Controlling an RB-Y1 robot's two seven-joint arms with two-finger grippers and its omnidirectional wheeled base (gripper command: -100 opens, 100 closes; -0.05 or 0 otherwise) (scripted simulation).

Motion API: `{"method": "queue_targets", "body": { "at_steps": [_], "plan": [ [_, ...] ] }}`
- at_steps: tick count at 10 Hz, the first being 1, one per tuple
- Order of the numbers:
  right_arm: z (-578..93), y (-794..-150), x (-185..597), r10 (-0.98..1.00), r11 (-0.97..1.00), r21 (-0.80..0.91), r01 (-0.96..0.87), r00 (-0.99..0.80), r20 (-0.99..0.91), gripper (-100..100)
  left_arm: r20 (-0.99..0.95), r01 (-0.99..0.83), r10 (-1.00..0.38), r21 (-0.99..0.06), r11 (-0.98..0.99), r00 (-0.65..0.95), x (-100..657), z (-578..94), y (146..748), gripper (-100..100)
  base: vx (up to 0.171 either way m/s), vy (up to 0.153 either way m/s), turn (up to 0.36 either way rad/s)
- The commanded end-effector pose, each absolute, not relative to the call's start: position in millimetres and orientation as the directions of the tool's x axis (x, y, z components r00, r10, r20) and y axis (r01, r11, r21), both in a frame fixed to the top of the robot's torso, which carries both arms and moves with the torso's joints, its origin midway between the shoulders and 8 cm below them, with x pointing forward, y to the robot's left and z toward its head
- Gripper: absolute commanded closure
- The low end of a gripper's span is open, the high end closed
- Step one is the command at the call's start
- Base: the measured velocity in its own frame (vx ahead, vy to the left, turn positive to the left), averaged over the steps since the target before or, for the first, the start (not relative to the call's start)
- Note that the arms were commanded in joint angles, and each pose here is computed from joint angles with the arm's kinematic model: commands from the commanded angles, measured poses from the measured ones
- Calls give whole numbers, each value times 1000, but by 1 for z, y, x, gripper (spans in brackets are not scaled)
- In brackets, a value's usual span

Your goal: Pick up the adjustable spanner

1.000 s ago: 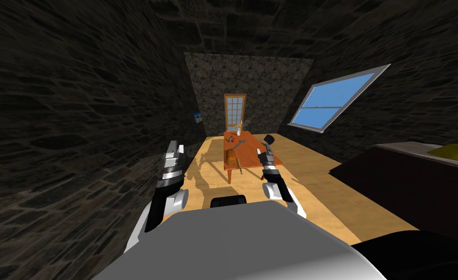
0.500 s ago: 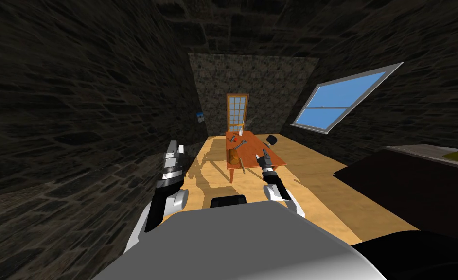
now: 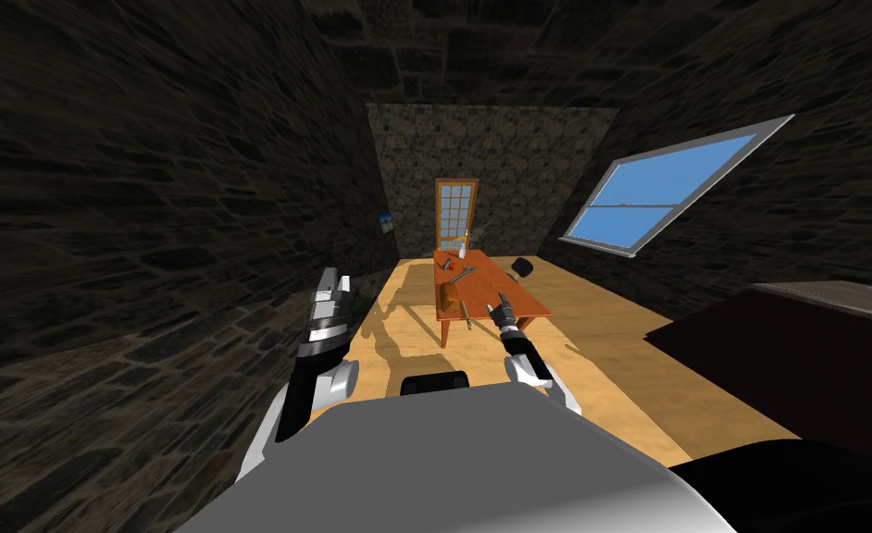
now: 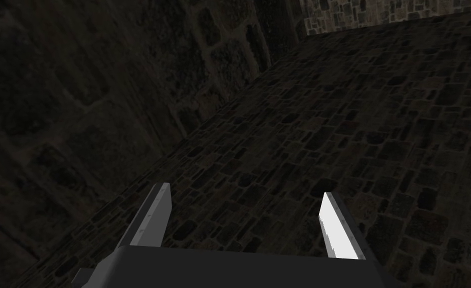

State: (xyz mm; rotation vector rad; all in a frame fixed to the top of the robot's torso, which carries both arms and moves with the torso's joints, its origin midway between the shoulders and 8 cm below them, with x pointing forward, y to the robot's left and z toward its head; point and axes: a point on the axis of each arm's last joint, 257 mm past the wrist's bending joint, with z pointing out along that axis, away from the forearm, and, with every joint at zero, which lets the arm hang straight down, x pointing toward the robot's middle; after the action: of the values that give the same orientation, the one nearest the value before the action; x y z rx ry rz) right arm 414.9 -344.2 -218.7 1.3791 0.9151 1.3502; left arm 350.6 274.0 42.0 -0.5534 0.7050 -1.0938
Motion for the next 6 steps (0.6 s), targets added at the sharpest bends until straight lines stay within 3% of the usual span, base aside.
{"method": "queue_targets", "body": {
  "at_steps": [1,6],
  "plan": [
    [-246,-355,416,946,-292,955,-45,130,296,-100,-237,599,-929,-712,366,285,351,42,274,0,-22,45,88],
    [-316,-383,405,913,-374,922,106,217,345,-100,-237,599,-929,-712,366,285,351,42,274,0,-5,48,63]
  ]
}}
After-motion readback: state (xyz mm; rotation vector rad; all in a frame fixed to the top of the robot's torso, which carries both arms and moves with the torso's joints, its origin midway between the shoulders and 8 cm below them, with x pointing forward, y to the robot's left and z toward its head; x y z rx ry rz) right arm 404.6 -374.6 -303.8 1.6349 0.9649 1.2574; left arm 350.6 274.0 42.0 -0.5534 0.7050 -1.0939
